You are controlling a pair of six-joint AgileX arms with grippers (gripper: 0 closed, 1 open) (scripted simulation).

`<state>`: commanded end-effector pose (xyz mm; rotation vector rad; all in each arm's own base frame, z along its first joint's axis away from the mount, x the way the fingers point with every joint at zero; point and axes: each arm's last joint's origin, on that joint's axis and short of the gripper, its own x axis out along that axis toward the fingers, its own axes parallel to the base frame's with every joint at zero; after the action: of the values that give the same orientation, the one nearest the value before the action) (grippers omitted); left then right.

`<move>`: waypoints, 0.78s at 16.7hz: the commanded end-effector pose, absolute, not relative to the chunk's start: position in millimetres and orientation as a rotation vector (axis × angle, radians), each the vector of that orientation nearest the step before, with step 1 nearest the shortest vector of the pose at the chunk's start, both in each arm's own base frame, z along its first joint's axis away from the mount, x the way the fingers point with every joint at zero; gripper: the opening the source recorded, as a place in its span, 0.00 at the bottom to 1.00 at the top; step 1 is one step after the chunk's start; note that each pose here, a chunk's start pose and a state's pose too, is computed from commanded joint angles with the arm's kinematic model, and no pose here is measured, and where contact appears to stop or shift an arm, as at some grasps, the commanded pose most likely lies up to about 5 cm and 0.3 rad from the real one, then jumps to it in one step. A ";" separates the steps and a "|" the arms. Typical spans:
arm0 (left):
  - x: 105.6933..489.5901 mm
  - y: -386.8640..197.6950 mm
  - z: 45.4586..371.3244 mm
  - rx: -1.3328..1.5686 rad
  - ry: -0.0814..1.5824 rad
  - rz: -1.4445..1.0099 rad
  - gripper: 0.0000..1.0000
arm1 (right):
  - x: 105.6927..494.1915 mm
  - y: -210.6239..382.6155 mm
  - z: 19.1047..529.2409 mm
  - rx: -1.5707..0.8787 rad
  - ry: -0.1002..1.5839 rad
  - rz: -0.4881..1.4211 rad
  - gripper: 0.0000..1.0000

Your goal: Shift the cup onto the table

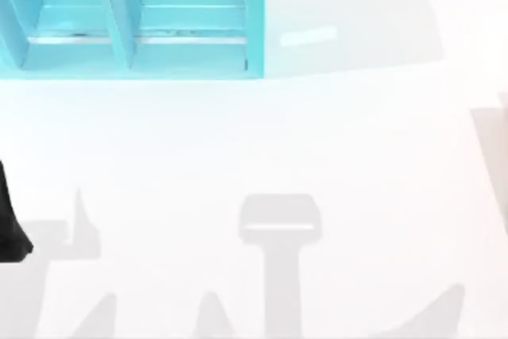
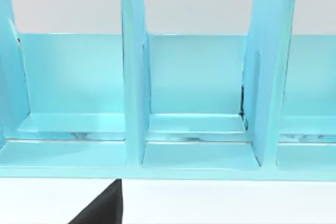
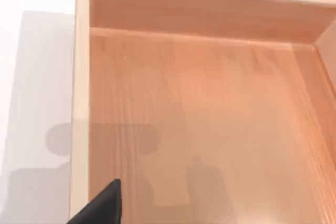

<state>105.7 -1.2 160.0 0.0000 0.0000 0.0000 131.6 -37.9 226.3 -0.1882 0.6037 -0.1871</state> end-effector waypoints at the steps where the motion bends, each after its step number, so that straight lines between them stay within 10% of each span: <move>1: 105.7 -1.2 160.0 0.000 0.000 0.000 1.00 | 139.7 -46.3 231.5 -0.195 0.715 -0.194 1.00; 13: 105.7 -1.2 160.0 0.000 0.000 0.000 1.00 | 200.6 -167.4 247.4 -0.009 1.539 -0.024 1.00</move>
<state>105.7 -1.2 160.0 0.0000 0.0000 0.0000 200.6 -167.4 247.4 -0.0094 1.5387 -0.0239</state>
